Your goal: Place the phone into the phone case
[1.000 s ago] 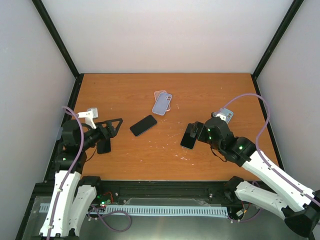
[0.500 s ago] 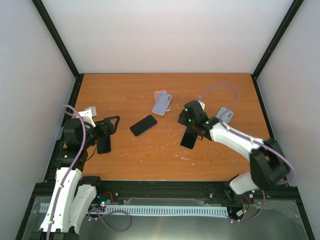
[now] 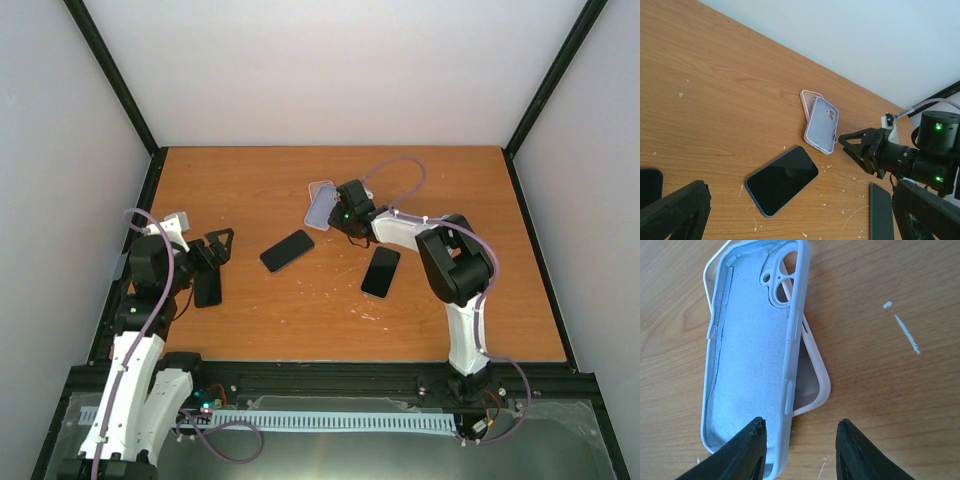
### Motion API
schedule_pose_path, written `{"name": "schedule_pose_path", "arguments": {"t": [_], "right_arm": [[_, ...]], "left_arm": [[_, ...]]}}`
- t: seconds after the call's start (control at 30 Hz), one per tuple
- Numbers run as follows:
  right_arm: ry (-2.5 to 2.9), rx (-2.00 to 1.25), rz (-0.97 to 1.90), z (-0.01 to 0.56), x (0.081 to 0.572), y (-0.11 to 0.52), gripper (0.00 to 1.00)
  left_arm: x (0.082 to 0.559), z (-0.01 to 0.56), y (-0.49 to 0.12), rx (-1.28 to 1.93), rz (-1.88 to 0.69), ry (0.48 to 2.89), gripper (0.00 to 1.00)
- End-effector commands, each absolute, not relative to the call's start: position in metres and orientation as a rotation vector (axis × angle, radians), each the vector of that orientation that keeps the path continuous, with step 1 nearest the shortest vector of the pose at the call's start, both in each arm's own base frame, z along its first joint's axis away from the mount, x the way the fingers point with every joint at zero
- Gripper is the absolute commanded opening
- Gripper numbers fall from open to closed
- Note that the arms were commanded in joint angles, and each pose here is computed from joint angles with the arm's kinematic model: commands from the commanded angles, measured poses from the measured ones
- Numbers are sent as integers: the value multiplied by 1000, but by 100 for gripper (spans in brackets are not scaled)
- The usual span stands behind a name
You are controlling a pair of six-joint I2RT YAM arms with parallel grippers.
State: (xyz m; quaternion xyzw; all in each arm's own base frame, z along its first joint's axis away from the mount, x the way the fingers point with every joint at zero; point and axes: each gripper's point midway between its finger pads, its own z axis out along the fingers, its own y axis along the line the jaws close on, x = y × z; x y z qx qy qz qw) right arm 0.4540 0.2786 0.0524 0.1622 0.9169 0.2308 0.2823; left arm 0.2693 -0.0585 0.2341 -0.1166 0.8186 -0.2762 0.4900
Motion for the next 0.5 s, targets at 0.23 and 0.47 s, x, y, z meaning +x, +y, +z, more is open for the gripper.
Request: {"name": "schedule_pose_path", "arguments": {"t": [0.23,0.47], "right_arm": [[2510,431,663,30,465,296,35],[2543,411,658,28,459,296,17]], "left_arm": [[268,249,-63,-221,-655,1938,100],[269,248,-63,-223,-653,1940,99]]}}
